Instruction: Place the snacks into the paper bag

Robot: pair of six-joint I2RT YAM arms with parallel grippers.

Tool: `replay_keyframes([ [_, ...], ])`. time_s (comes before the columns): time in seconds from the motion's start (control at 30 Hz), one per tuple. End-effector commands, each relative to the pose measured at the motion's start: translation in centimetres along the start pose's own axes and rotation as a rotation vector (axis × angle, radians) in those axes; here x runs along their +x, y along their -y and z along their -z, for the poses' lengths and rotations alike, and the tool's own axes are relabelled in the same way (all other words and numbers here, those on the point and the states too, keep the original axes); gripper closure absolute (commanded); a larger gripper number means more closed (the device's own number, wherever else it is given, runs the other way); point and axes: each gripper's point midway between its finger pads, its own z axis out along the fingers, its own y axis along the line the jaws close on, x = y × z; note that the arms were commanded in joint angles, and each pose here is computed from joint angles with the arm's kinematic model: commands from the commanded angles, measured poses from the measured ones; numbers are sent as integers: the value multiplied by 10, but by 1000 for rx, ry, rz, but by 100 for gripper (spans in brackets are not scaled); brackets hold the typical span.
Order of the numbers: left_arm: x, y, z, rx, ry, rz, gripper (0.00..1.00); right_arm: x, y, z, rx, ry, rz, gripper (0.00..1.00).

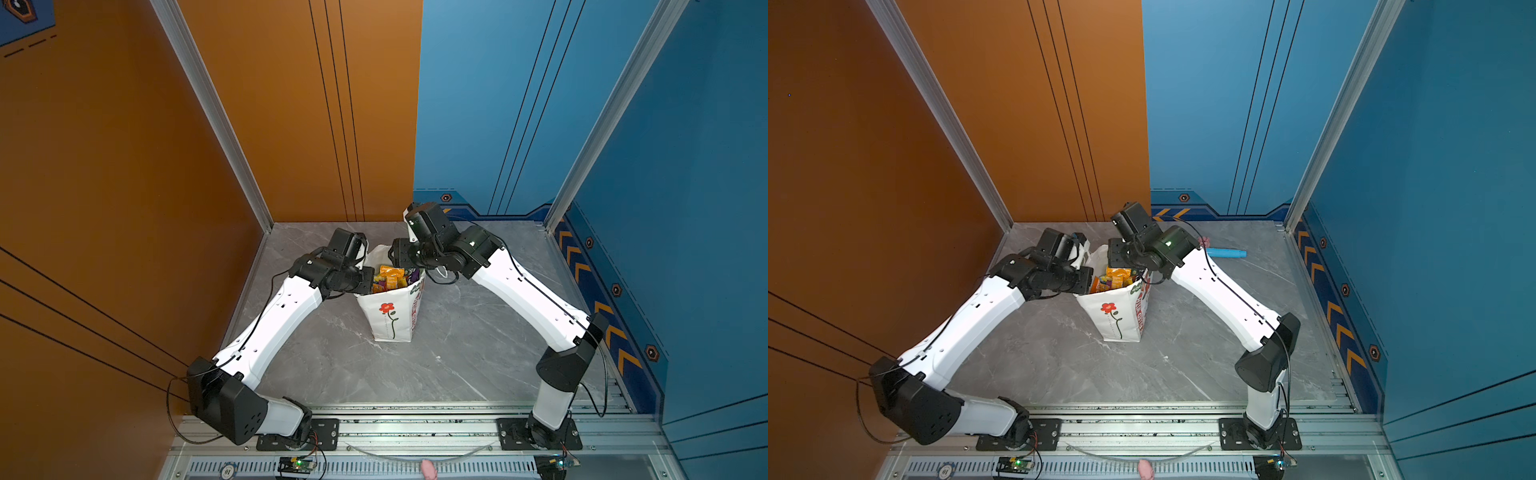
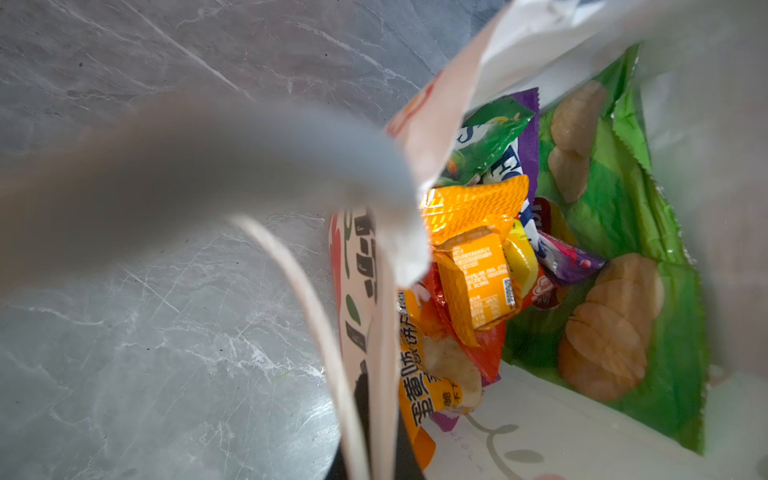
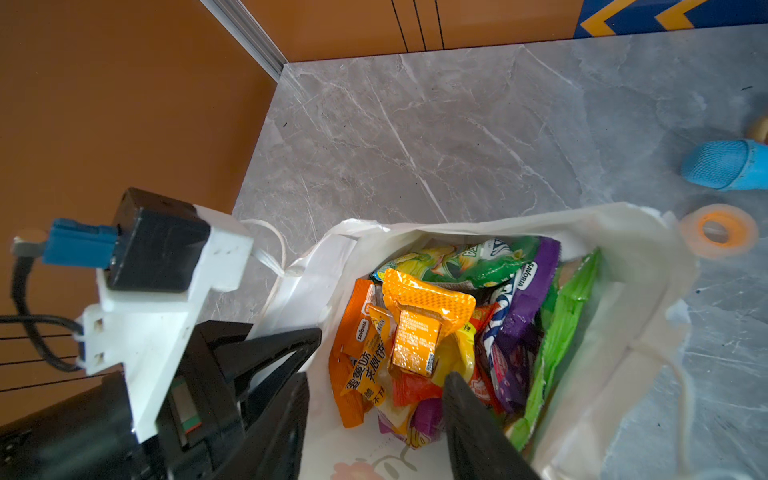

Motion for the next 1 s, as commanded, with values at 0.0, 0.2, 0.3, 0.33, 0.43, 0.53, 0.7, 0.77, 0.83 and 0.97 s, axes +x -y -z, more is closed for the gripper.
replay_keyframes([
  [0.0, -27, 3, 14, 1, 128, -23, 100, 0, 1, 11, 30, 0, 39, 44],
  [0.2, -27, 3, 13, -3, 127, -24, 100, -10, 6, 36, 61, 55, 58, 42],
  [0.3, -27, 3, 13, -4, 127, -25, 100, -14, 19, 46, 128, 89, 74, 39],
  [0.33, -27, 3, 14, -3, 129, -24, 100, -16, 27, 49, 164, 98, 77, 38],
  [0.43, -27, 2, 15, -5, 130, -25, 100, -17, 46, 52, 250, 106, 76, 36],
  [0.53, -27, 2, 15, -5, 131, -25, 100, -16, 62, 52, 335, 114, 80, 34],
  [0.7, -27, 3, 16, -1, 132, -27, 100, -2, 83, 32, 433, 47, 83, 33],
  [0.77, -27, 4, 16, 2, 131, -29, 100, 7, 87, 19, 450, 6, 87, 32],
  [0.83, -28, 4, 16, 4, 132, -28, 100, 14, 88, 10, 453, -28, 91, 32],
  [0.97, -28, 7, 18, 25, 132, -23, 90, 23, 87, -2, 452, -68, 101, 35],
])
